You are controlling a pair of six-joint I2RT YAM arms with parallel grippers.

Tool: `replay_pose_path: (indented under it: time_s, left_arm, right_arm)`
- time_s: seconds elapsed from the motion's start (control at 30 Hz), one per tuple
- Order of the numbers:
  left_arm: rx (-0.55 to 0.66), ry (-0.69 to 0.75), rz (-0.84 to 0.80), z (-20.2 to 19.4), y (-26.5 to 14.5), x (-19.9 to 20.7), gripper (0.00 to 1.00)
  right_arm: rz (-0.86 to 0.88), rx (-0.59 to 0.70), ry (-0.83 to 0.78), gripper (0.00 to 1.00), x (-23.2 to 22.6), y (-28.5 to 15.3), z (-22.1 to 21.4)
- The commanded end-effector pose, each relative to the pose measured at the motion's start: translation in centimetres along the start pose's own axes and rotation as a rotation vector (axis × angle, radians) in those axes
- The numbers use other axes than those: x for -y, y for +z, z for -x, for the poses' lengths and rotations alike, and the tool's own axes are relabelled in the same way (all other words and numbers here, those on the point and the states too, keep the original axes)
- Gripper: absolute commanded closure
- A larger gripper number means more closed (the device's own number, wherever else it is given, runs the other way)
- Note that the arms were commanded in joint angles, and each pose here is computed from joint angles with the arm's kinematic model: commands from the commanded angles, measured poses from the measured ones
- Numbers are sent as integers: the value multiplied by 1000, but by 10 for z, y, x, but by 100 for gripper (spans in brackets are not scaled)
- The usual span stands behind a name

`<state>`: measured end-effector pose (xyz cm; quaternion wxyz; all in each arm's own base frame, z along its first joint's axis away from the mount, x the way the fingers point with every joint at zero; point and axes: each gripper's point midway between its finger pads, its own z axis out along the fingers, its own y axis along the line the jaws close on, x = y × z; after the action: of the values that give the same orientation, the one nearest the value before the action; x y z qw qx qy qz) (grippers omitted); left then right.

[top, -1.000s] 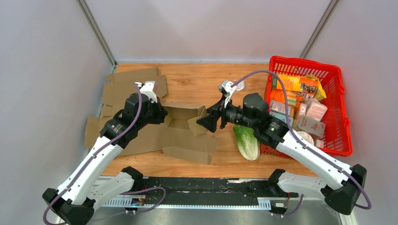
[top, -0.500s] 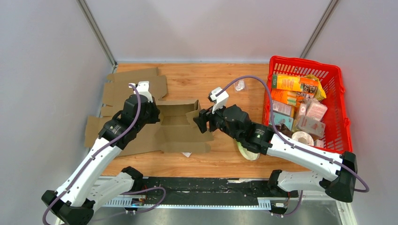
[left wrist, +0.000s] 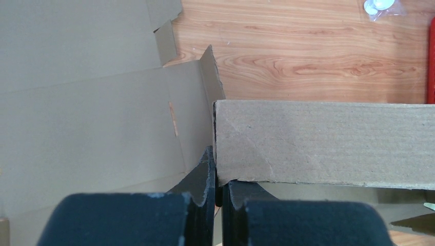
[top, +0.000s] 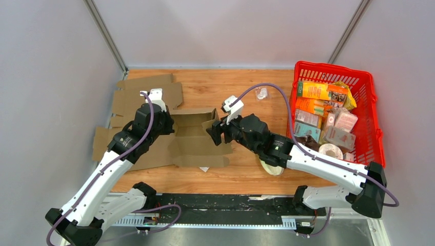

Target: Fold the paper box

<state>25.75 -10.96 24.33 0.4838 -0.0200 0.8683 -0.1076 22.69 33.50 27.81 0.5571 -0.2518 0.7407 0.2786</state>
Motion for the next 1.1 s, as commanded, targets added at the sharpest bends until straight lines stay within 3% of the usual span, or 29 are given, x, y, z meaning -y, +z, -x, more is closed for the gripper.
replay_pose_path:
  time_s: [0.0,0.17,0.43,0.77,1.07]
  left_arm:
    - [86,-5,-8,26,-12,1,100]
    - [73,1,-11,24,-6,3,100]
    - [80,-11,10,25,0,3,100]
    - [117,9,54,33,5,15,100]
    - [117,32,32,33,11,35,100]
  right_arm:
    - [110,90,-20,27,-22,1,29]
    - [91,90,-5,26,-20,3,28]
    - [-111,129,37,39,12,5,36]
    - [-163,145,15,42,20,9,36]
    - [-310,161,30,59,48,3,29]
